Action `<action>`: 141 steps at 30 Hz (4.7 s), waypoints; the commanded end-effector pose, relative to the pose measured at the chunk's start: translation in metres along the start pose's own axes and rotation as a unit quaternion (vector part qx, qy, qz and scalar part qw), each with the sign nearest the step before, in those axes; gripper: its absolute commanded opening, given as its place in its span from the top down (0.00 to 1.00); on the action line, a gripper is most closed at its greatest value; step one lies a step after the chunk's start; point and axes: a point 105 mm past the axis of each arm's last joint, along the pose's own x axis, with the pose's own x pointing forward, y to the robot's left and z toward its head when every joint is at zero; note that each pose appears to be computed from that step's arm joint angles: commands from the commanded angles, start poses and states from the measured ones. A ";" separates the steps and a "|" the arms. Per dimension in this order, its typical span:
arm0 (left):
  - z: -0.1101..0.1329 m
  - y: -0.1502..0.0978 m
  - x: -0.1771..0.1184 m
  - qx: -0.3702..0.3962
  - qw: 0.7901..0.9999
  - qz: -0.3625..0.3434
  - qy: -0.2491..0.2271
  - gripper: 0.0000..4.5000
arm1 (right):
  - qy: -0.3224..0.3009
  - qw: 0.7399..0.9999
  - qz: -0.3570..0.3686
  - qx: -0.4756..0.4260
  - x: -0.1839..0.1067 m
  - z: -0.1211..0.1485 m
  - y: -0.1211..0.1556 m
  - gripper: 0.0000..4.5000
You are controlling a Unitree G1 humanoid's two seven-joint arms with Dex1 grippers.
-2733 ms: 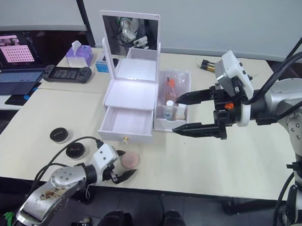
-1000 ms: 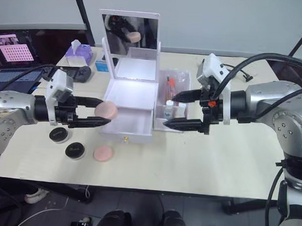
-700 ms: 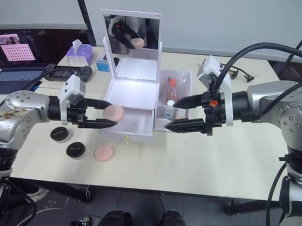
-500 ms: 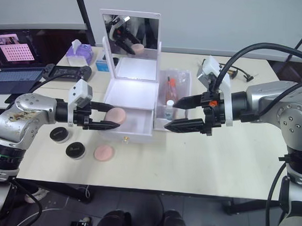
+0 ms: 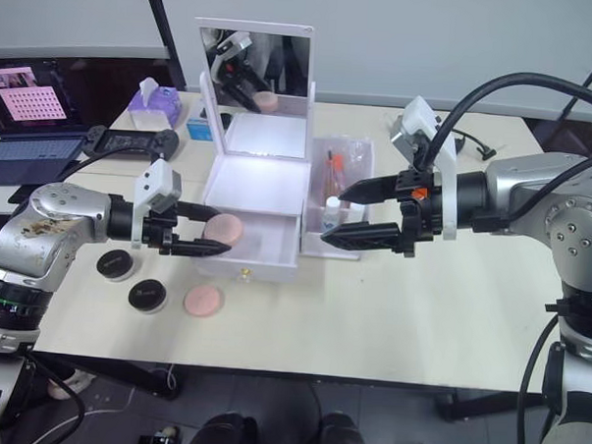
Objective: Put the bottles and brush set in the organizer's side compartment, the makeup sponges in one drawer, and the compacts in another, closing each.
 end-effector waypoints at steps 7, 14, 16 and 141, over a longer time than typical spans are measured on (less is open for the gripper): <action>0.018 0.006 -0.010 0.004 1.000 0.009 -0.026 0.00 | -0.015 0.999 -0.007 -0.032 -0.005 0.013 0.001 0.00; 0.034 0.007 -0.029 0.010 0.997 0.031 -0.065 0.00 | -0.012 0.999 -0.007 -0.032 -0.002 0.011 -0.001 0.00; 0.037 0.006 -0.038 0.006 0.997 0.038 -0.074 0.00 | -0.011 0.999 -0.009 -0.038 -0.001 0.009 -0.002 0.00; 0.047 -0.033 -0.074 -0.102 0.982 0.125 -0.096 0.33 | -0.069 0.993 0.019 -0.092 0.001 0.013 -0.014 0.00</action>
